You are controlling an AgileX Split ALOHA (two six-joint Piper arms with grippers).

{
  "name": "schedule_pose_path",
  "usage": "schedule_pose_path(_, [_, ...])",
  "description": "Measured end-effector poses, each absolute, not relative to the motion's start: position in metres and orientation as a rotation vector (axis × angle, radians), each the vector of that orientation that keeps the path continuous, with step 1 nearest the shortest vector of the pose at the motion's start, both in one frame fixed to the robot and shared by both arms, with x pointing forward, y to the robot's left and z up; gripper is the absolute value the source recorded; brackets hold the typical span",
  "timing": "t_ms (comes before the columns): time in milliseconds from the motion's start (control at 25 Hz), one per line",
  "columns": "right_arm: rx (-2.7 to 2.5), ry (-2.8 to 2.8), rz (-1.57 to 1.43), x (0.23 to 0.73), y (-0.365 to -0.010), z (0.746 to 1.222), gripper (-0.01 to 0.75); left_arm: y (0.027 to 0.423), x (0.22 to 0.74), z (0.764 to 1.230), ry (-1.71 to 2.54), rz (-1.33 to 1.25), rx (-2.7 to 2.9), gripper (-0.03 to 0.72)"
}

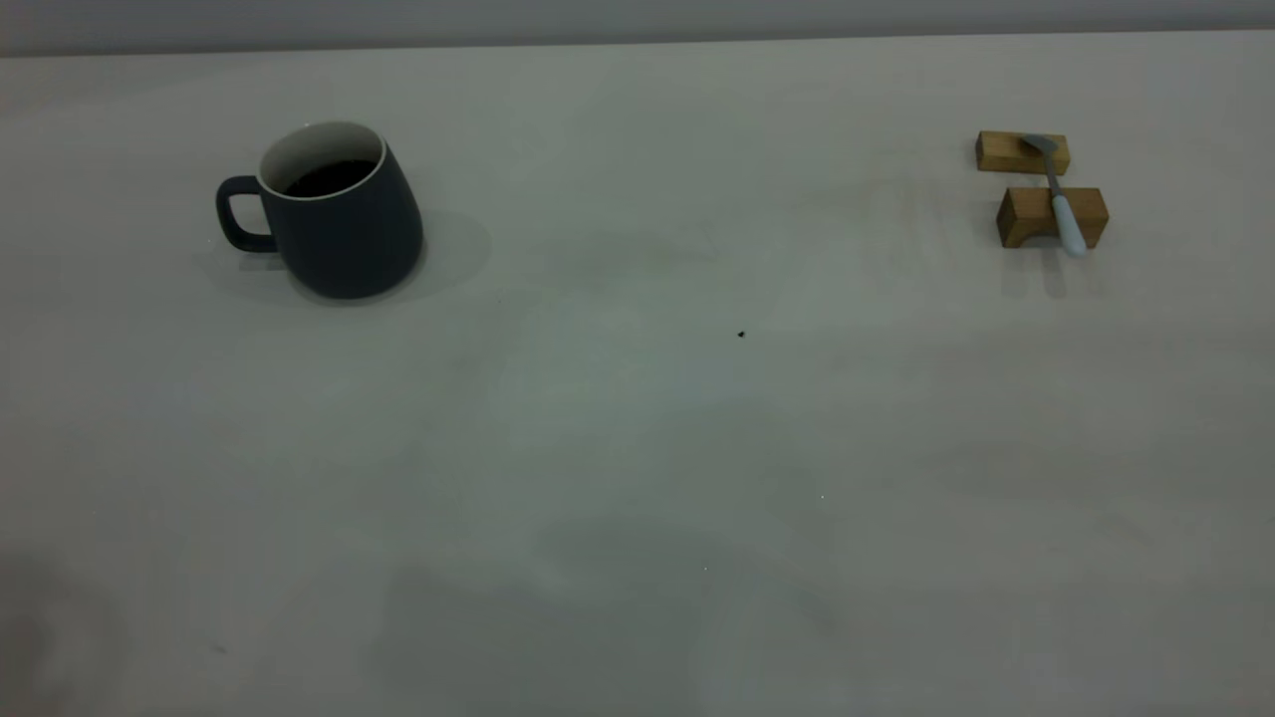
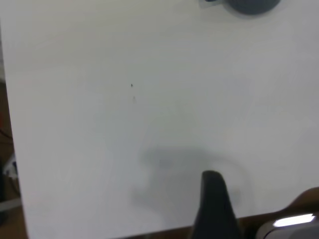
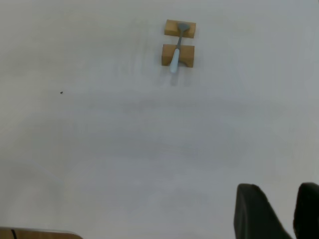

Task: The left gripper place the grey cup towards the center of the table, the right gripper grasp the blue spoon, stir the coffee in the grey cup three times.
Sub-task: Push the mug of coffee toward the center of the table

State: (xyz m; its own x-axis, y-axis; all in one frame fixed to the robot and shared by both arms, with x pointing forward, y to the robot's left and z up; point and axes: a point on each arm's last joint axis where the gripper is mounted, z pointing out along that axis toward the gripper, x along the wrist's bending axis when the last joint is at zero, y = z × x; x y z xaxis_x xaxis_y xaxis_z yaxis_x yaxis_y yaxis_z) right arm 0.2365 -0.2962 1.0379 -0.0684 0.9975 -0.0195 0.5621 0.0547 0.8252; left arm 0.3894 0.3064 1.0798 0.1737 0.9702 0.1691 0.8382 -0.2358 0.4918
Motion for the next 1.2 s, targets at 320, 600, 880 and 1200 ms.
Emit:
schedule_pose_path(320, [1.574, 1.703, 0.879, 0.237, -0.296, 1.038, 0.24, 0.306, 0.502, 1.053, 1.493, 0.519, 2.552, 0.672])
schedule_pose_path(600, [1.574, 1.703, 0.879, 0.237, -0.296, 1.038, 0.24, 0.3, 0.572, 1.003, 1.127, 0.398, 2.818, 0.67])
schedule_pose_path(880, [1.574, 1.703, 0.879, 0.237, -0.296, 1.038, 0.24, 0.294, 0.62, 0.95, 0.775, 0.268, 2.991, 0.659])
schedule_pose_path(1200, [1.574, 1.703, 0.879, 0.237, -0.296, 1.038, 0.24, 0.293, 0.654, 0.906, 0.527, 0.256, 3.062, 0.635])
